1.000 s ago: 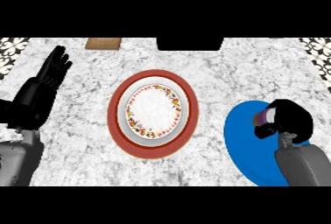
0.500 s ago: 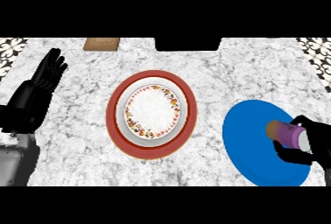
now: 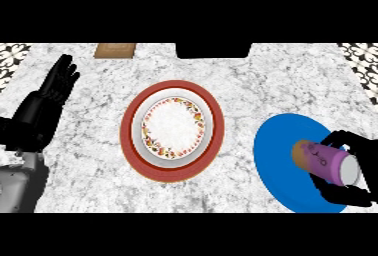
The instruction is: Pick the can from the plate and place it in the plate
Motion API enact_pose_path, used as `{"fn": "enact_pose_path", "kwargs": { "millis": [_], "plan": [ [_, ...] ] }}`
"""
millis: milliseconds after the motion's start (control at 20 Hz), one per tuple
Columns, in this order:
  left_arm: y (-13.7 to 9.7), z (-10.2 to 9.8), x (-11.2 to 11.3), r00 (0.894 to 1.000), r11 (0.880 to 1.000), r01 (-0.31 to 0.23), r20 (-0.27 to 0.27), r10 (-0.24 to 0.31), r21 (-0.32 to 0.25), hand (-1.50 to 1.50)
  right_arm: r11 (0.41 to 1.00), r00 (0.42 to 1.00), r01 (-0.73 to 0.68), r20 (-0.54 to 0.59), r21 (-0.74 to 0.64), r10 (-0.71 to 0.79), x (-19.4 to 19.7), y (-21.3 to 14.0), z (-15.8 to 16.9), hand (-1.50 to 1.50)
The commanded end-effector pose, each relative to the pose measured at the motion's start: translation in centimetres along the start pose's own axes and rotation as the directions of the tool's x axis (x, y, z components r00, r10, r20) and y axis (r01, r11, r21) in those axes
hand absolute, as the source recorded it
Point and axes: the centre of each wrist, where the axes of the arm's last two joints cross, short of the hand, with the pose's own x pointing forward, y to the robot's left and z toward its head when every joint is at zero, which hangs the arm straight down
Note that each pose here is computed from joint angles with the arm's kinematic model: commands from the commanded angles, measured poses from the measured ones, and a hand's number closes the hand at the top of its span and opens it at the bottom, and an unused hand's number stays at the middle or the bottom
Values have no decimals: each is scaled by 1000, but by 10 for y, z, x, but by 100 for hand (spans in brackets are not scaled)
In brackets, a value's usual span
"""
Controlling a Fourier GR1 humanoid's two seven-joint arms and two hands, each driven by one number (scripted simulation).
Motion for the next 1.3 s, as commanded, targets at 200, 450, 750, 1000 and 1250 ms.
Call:
{"fn": "enact_pose_path", "kwargs": {
  "millis": [200, 450, 750, 1000, 1250],
  "plan": [
    [-3, 7, -6, 1000, 1000, -12, 8, 12, -10, 0, 954, 932, 297, 228, -38, -281, 64, -27, 10, 150],
    [14, -8, 8, 1000, 1000, 7, 9, -7, -10, 0, 958, 920, 286, 277, 8, -277, 121, -32, 9, 150],
    [10, -3, -2, 1000, 1000, -8, 6, 8, -11, 0, 954, 907, 292, 297, 65, -298, 193, -30, -22, 150],
    [-14, -7, 1, 1000, 1000, 0, 9, 0, -18, 0, 932, 893, 342, 268, 120, -362, 229, 11, -55, 150],
    [-11, -5, -6, 999, 999, -11, 30, 12, -54, 0, 936, 911, 336, 215, 107, -352, 260, 38, -95, 150]
  ]
}}
